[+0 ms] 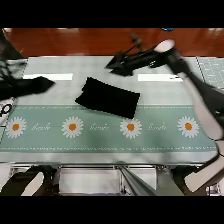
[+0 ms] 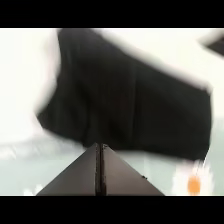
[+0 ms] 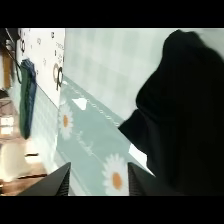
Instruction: Fold the shirts.
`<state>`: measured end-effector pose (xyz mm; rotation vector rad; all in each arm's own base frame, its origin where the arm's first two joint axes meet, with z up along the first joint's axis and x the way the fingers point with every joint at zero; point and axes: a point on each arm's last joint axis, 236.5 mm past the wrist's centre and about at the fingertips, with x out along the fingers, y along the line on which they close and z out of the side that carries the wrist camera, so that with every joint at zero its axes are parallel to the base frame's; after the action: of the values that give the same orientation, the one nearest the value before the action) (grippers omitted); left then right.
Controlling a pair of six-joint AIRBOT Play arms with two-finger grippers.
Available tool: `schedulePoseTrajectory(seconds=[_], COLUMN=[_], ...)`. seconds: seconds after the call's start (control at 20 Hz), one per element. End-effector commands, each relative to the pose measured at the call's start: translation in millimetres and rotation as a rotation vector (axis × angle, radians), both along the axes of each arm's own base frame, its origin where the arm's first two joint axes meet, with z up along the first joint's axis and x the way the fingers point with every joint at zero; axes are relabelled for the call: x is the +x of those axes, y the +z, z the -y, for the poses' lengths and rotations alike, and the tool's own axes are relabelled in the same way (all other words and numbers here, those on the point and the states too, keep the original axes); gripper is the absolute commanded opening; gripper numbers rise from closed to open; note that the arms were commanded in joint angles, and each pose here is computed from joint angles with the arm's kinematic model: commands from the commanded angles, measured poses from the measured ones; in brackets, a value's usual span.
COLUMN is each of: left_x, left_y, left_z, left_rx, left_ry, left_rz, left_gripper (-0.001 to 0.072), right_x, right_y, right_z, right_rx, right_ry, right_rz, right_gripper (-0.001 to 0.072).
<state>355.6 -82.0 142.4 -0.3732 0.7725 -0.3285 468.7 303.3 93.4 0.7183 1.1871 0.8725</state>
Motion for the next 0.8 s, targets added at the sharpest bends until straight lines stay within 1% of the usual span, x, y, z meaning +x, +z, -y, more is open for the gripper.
schedulePoseTrajectory(seconds=[0.0,0.1,0.15,0.2,0.25,0.3,0.4,0.5,0.55,0.75], left_x=[-9,-29,-40,-48,-57,-65,-81,-94,-98,-95], left_y=[69,66,55,41,21,0,-47,-79,-92,-110], left_z=[-29,-23,-16,-9,-2,4,20,35,40,45], left_rx=[0.022,0.021,0.013,-0.006,-0.029,-0.045,-0.081,-0.121,-0.138,-0.168], left_ry=[0.073,0.056,0.036,0.025,0.021,0.011,-0.016,-0.043,-0.046,-0.022], left_rz=[0.142,0.138,0.113,0.081,0.034,-0.017,-0.138,-0.217,-0.24,-0.26], left_gripper=[0.0021,0.0021,0.0021,0.0021,0.0021,0.0021,0.0021,0.0021,0.0021,0.0021], right_x=[-24,-46,-60,-73,-83,-92,-106,-120,-123,-108], right_y=[19,7,-6,-20,-37,-58,-100,-131,-143,-166], right_z=[132,218,251,267,273,271,249,206,187,136], right_rx=[-0.386,-0.696,-0.79,-0.821,-0.806,-0.753,-0.599,-0.444,-0.386,-0.162], right_ry=[-0.059,-0.228,-0.33,-0.396,-0.452,-0.508,-0.552,-0.466,-0.424,-0.399], right_rz=[0.091,0.104,0.088,0.085,0.08,0.057,-0.041,-0.137,-0.175,-0.283], right_gripper=[0.0414,0.0414,0.0414,0.0414,0.0414,0.0415,0.0417,0.0416,0.0416,0.0416])
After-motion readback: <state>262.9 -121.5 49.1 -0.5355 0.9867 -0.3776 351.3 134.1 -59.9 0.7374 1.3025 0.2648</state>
